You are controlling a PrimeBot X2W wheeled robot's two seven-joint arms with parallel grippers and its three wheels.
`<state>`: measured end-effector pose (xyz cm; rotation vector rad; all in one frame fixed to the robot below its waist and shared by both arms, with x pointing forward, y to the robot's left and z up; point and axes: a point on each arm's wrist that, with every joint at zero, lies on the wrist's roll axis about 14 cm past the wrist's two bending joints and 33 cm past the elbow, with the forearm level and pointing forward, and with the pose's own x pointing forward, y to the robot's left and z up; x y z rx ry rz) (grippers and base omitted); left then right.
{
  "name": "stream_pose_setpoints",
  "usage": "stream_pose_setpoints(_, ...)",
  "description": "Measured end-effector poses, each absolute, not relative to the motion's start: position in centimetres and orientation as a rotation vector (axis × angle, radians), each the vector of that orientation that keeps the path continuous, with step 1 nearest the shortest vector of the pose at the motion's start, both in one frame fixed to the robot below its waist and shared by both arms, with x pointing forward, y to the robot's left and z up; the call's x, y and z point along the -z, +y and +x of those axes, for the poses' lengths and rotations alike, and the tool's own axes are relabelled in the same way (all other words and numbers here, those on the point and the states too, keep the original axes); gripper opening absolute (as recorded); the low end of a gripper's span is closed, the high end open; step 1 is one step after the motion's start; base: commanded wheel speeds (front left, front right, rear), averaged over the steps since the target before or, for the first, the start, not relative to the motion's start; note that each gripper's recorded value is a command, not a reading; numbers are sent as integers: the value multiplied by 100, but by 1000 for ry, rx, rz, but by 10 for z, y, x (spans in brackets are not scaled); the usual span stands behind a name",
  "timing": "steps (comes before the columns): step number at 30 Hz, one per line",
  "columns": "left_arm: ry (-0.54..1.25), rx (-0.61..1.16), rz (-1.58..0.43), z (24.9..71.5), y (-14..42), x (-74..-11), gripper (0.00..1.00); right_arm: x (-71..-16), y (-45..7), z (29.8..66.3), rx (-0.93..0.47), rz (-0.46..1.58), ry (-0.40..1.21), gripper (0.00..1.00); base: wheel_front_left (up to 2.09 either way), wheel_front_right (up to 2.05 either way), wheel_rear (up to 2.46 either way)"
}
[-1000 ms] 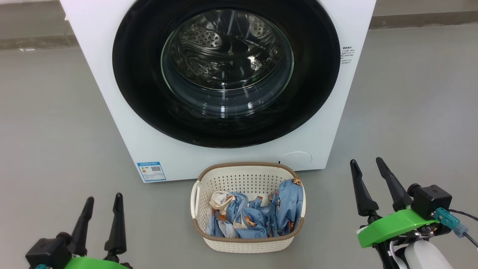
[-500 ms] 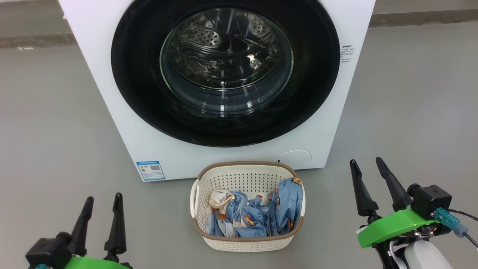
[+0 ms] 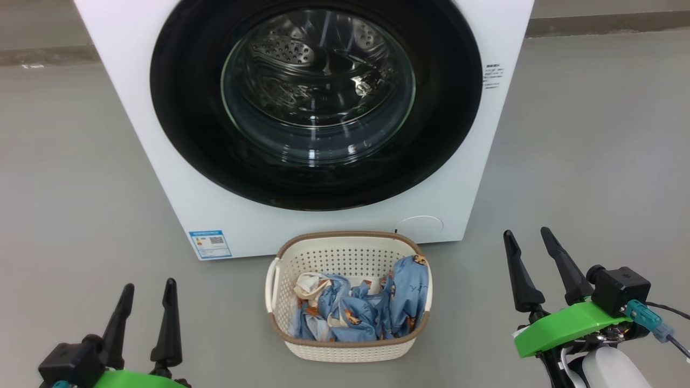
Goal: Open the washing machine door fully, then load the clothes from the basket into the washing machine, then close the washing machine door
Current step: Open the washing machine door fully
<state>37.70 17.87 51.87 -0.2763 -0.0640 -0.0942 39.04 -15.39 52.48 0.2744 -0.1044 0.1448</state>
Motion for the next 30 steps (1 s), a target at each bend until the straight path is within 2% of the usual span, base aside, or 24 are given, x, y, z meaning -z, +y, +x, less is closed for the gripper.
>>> stream_pose_setpoints(16, -63, 101, -290, 377, 177, -519, 100, -525, -156, 390, -140, 275, -105, 100, 108, 108, -216)
stream_pose_setpoints(30, -52, 106, -289, 377, 175, -515, 100, -523, -155, 391, -136, 282, -102, 100, 23, 23, -46)
